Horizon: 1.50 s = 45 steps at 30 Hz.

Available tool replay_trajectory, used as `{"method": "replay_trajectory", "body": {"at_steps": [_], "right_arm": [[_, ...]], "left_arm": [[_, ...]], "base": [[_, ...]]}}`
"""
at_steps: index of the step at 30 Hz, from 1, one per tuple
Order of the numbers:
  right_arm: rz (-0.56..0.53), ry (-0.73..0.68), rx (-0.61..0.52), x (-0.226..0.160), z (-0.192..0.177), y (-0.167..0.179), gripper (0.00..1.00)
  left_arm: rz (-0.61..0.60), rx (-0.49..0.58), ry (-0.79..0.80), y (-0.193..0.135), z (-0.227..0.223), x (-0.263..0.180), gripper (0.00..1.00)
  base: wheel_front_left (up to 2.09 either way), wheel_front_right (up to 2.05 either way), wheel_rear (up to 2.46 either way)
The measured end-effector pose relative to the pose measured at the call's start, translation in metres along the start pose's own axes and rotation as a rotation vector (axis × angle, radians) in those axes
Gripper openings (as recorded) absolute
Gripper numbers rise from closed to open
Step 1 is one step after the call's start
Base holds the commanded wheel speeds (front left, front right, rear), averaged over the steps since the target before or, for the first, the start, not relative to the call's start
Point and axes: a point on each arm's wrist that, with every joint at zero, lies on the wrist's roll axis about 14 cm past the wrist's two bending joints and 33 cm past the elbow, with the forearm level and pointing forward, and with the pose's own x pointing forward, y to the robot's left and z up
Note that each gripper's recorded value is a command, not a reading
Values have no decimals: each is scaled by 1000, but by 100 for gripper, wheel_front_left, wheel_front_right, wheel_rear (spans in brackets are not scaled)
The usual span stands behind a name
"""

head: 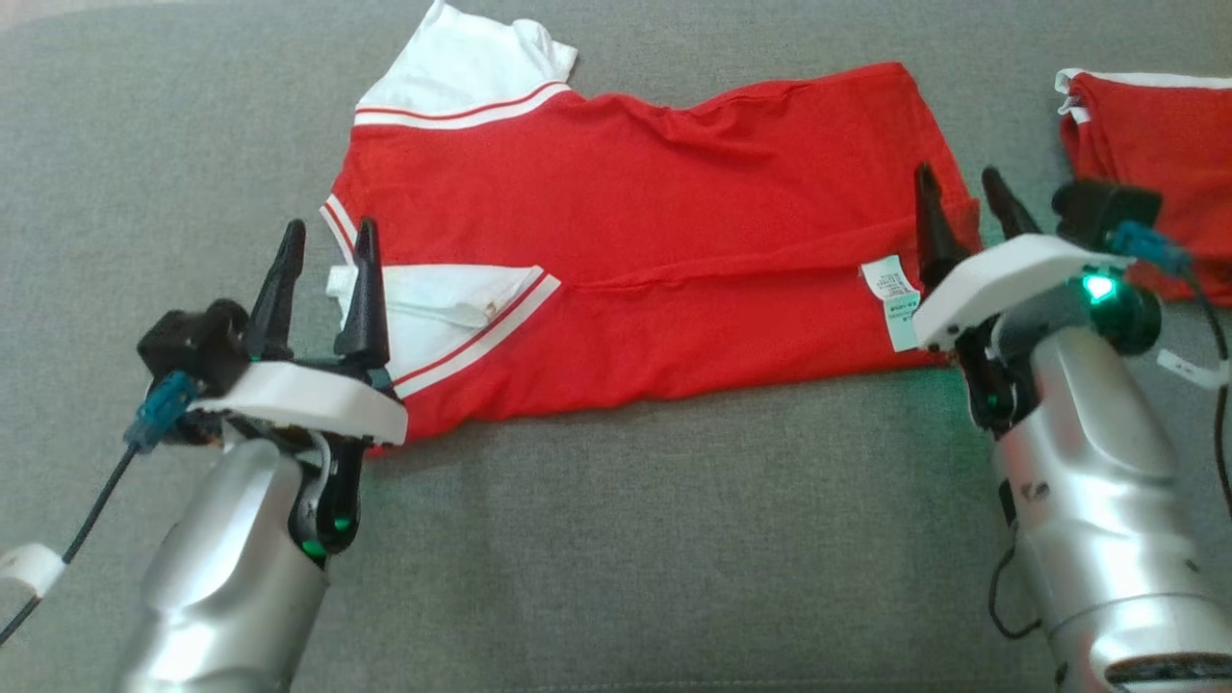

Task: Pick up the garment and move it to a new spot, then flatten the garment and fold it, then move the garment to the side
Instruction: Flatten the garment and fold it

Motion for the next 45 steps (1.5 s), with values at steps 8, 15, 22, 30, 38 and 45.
{"method": "replay_trajectory", "body": {"at_steps": [8, 15, 22, 30, 38, 45], "right_arm": [[-14, -111, -58, -7, 31, -3, 100], [-67, -70, -103, -38, -1, -23, 100], [-92, -22, -88, -55, -22, -34, 100], [-93, -12, -79, -53, -21, -36, 100], [-92, 69, -81, -52, -37, -37, 100], [-89, 169, -82, -53, -57, -35, 100]], "left_arm": [[-40, 4, -25, -11, 13, -14, 100], [34, -35, 126, 3, -35, -67, 100], [80, -119, 254, 5, -64, -89, 100], [115, -185, 326, 9, -84, -82, 100], [129, -224, 385, 10, -99, -74, 45], [133, -225, 375, 12, -98, -77, 0]], "base": [[0, 0, 0], [0, 0, 0], [0, 0, 0], [0, 0, 0], [0, 0, 0], [0, 0, 0]]}}
